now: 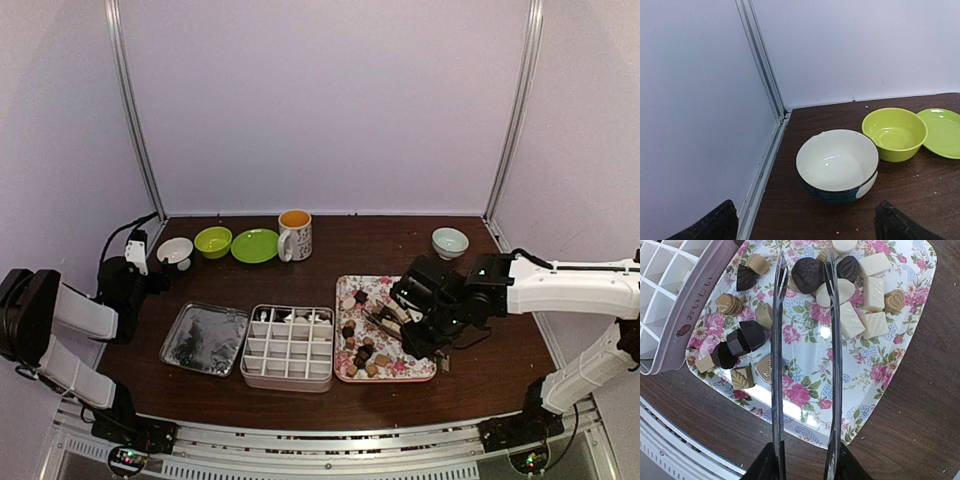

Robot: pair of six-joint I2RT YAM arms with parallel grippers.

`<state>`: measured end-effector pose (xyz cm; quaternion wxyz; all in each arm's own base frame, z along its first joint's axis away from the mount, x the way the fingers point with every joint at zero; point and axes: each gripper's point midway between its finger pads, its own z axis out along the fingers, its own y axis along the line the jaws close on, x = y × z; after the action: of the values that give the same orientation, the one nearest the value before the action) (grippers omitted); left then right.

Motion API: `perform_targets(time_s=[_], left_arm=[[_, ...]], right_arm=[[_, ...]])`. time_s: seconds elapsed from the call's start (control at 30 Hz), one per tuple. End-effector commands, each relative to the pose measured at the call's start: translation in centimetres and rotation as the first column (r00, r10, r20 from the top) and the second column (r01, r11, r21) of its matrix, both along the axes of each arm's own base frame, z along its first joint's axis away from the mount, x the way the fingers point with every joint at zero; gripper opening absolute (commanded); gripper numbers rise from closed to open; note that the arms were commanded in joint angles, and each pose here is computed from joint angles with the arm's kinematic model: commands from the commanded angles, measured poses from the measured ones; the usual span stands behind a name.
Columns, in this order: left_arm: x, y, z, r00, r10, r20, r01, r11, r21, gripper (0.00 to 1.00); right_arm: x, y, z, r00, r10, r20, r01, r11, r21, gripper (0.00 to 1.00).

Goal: Pack the chocolate
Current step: Pick up the fake chocolate from the plate.

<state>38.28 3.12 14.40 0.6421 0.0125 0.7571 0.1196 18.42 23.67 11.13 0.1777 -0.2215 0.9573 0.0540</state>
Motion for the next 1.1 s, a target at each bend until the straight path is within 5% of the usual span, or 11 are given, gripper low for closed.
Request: perform_targets(time_s=[0.0,0.63,1.07], left_arm=[[0.6,0.3,2.1,0.997,0.01,0.075,-0.009,1.0,-0.005,0.98],[0.6,0.3,2.1,0.997,0.01,0.074,-0.009,1.0,-0.005,0.98],[0.6,0.3,2.1,0.997,0.009,0.075,-0.008,1.0,-0.005,0.98]], right_arm=[[0.8,-0.2,-0.2,1.0,-0.015,0.027,0.016,1.0,-0.02,0.37],[0.9,0.6,0.0,1.0,-0.006,0.02,0.006,1.0,0.001,0.29],[1.2,2.5,5.6,0.993,0.061,0.102,-0.077,0.985,0.154,0.25]])
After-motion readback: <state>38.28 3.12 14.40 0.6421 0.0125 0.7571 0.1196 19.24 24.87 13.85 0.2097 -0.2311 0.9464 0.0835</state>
